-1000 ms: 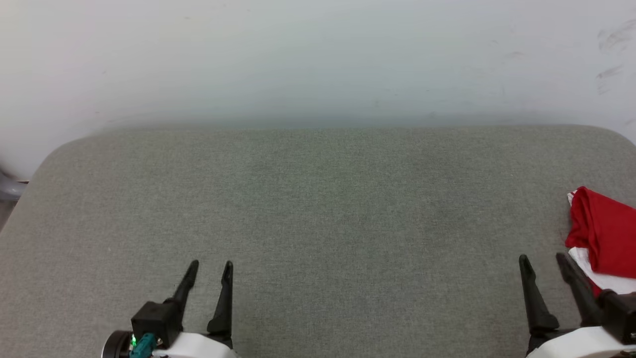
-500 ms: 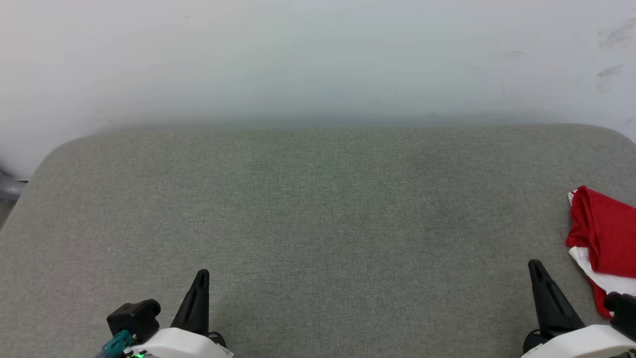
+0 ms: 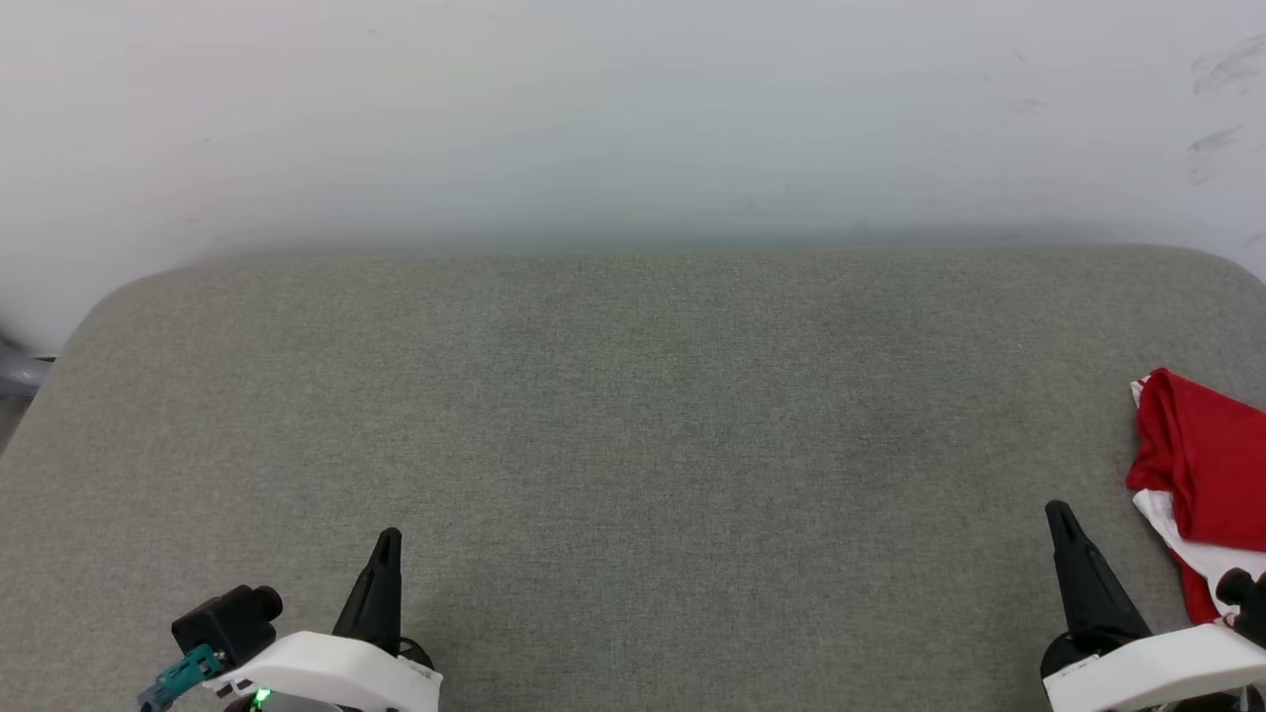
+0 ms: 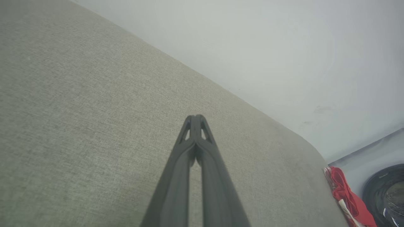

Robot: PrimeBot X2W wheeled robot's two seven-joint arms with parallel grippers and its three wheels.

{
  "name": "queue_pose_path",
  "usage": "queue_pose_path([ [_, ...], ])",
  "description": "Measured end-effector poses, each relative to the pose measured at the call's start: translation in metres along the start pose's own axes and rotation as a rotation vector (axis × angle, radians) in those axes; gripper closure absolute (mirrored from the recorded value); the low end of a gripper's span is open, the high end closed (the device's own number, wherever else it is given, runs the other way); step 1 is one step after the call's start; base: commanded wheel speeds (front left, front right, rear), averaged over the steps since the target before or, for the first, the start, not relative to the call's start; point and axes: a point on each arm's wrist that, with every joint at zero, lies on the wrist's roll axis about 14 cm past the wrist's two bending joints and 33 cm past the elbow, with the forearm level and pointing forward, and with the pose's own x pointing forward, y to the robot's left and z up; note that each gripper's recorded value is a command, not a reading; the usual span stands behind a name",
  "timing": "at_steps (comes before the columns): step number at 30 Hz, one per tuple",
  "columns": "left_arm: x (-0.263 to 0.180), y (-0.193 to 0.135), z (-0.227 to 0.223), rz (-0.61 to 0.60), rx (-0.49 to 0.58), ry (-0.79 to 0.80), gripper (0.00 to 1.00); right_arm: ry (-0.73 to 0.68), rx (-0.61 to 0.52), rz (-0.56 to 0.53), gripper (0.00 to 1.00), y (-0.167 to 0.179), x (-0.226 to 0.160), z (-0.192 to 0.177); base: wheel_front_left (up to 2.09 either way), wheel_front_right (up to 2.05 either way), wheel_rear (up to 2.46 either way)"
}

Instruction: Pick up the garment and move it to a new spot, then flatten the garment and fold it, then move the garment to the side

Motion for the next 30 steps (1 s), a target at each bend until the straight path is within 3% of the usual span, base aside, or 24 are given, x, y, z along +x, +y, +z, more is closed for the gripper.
queue_pose_path([
  [30, 0.011, 0.008, 0.008, 0.031, -0.396, 0.01, 1.0, -0.001, 0.4, -0.006, 1.0, -0.004, 0.014, -0.005, 0.0, 0.0, 0.0],
])
